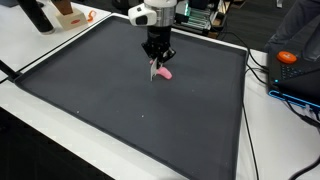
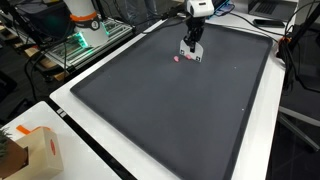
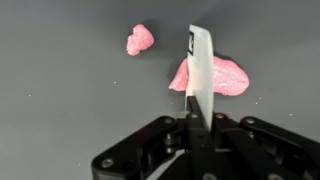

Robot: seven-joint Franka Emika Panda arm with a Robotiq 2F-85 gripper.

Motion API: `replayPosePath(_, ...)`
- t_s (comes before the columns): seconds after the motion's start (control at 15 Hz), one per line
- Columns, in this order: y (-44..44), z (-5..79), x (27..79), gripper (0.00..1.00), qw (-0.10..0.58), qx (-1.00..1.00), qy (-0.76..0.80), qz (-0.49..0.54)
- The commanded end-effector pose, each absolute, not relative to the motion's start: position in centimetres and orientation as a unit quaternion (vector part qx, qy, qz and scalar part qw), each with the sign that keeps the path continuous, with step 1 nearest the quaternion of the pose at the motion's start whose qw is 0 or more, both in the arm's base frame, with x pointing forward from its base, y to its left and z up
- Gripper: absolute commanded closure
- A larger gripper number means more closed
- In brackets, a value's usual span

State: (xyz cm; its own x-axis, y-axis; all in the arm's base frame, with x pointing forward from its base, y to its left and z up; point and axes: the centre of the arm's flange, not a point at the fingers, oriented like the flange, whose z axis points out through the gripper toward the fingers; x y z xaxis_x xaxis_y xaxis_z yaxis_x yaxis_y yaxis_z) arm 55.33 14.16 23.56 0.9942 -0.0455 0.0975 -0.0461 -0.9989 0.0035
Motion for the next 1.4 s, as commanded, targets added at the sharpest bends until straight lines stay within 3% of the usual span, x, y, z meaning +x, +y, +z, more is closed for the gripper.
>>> replayPosePath(0.0, 14.1, 19.5, 51.3, 0.99, -0.021, 0.999, -0.02, 0.012)
replayPosePath(1.33, 13.7, 18.3, 49.8, 0.99, -0.002, 0.998, -0.037, -0.051)
